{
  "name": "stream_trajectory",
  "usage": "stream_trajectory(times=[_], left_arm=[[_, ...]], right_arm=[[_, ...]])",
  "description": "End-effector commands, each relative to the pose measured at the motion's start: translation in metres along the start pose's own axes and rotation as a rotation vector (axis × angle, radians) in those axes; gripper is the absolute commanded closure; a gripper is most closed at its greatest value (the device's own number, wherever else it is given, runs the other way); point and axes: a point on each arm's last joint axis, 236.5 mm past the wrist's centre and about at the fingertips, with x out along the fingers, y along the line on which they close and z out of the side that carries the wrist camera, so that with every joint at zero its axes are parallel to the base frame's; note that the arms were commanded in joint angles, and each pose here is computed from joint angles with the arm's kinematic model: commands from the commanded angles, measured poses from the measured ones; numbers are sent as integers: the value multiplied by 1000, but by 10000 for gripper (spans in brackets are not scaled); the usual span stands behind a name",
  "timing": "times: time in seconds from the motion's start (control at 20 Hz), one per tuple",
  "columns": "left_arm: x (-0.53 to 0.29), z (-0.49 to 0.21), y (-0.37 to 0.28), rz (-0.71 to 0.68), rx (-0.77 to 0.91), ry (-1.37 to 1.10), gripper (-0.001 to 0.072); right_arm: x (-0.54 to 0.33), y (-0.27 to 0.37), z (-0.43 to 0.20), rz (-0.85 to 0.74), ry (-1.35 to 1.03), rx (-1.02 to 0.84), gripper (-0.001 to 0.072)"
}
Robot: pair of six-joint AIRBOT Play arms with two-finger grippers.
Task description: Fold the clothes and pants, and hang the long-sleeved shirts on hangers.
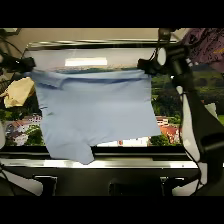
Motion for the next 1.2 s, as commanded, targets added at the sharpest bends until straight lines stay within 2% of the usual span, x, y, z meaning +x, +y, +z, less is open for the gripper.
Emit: stream_trajectory(times=[0.0, 0.25, 0.3, 0.35, 0.4, 0.5, 0.55, 0.6, 0.8, 0.85, 0.95, 1.05, 1.15], left_arm=[[87, -22, -26, 27, 32, 14, 687], [111, -52, -25, 34, -4, 105, 678], [105, -52, -22, 32, -9, 116, 650], [97, -51, -20, 17, -21, 122, 641], [86, -48, -18, -16, -40, 130, 592], [57, -51, -5, -63, -44, 183, 350], [43, -53, 6, -72, -64, 205, 230], [28, -55, 17, -83, -104, 219, 168], [-33, -88, 73, -108, -257, 262, 170], [-46, -106, 79, -138, -299, 270, 170], [-67, -156, 87, -194, -406, 292, 170], [-82, -209, 98, -180, -523, 300, 170], [-92, -254, 104, -144, -598, 309, 171]], right_arm=[[81, -3, -37, -35, 100, 57, 675], [105, -3, -58, -37, 161, 76, 673], [103, -1, -59, -30, 168, 82, 668], [99, 0, -59, -28, 174, 85, 617], [91, -1, -56, -27, 172, 74, 543], [69, -4, -44, 16, 165, 48, 406], [53, -12, -36, 42, 170, 54, 383], [37, -25, -31, 59, 182, 57, 383], [-30, -98, -48, 152, 348, -85, 383], [-43, -108, -54, 231, 369, -40, 380], [-60, -129, -72, 357, 386, 26, 308], [-57, -167, -105, 342, 417, 159, 220], [-48, -189, -144, 349, 474, 246, 211]])
